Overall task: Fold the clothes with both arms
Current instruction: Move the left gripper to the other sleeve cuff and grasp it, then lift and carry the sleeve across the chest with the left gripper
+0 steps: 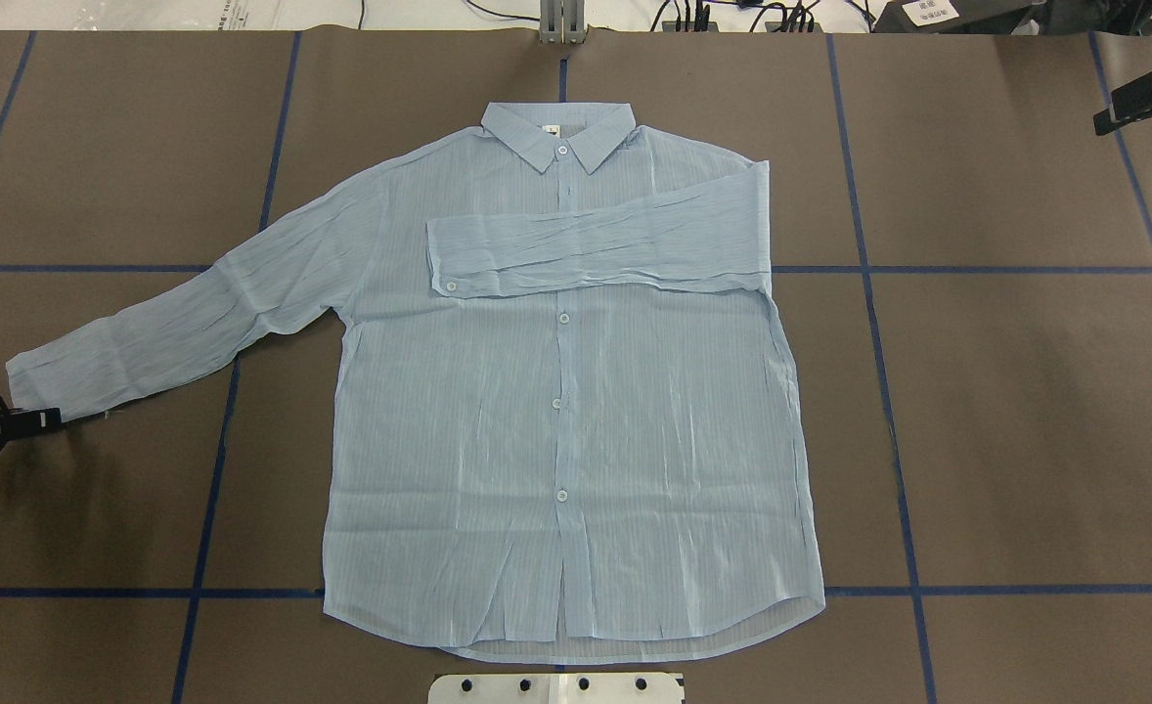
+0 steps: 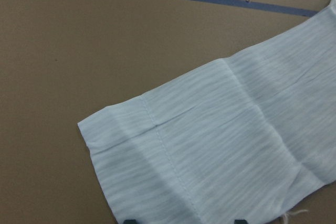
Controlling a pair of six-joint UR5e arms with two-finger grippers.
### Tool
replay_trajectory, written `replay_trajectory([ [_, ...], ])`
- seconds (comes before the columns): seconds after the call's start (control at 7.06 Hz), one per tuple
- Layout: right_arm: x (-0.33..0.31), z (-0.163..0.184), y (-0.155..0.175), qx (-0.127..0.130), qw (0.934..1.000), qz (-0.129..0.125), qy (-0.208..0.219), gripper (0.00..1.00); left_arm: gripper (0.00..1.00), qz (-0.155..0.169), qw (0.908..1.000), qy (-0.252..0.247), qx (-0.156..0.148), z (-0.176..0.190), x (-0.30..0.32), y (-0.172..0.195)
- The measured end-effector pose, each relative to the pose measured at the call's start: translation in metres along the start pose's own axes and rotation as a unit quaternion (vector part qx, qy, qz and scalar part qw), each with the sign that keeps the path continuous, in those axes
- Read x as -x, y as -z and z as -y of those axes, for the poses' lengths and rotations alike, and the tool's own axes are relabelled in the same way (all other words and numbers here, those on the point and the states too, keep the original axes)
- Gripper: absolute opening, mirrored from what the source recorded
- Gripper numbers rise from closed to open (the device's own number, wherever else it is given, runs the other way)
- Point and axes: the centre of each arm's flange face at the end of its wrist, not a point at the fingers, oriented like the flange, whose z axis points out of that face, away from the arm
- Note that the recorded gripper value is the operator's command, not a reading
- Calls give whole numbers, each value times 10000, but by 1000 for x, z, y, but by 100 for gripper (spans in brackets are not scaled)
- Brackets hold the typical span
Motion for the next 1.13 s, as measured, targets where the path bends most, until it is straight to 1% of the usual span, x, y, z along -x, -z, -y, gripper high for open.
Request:
replay_trajectory([
  [0.28, 1, 0, 1, -9, 10000, 6, 9, 100, 0, -26, 10000, -4, -30, 4, -1, 3],
  [0.57, 1, 0, 1, -9, 10000, 12, -6, 100, 0, -119, 9999, 28, -69, 13, -5, 9],
  [0.71, 1, 0, 1, -8, 10000, 12, -16, 100, 0, -254, 9995, 19, -207, 29, -13, 21],
  [0.85, 2, 0, 1, -10, 10000, 14, -25, 100, 0, -517, 9975, -144, -459, 50, -37, 39],
  [0.99, 2, 0, 2, -12, 10000, 15, -33, 100, 0, -861, 9932, -343, -709, 70, -72, 54],
  [1.13, 2, 0, 2, -13, 10000, 15, -38, 100, 0, -1251, 9868, -455, -927, 93, -117, 59],
])
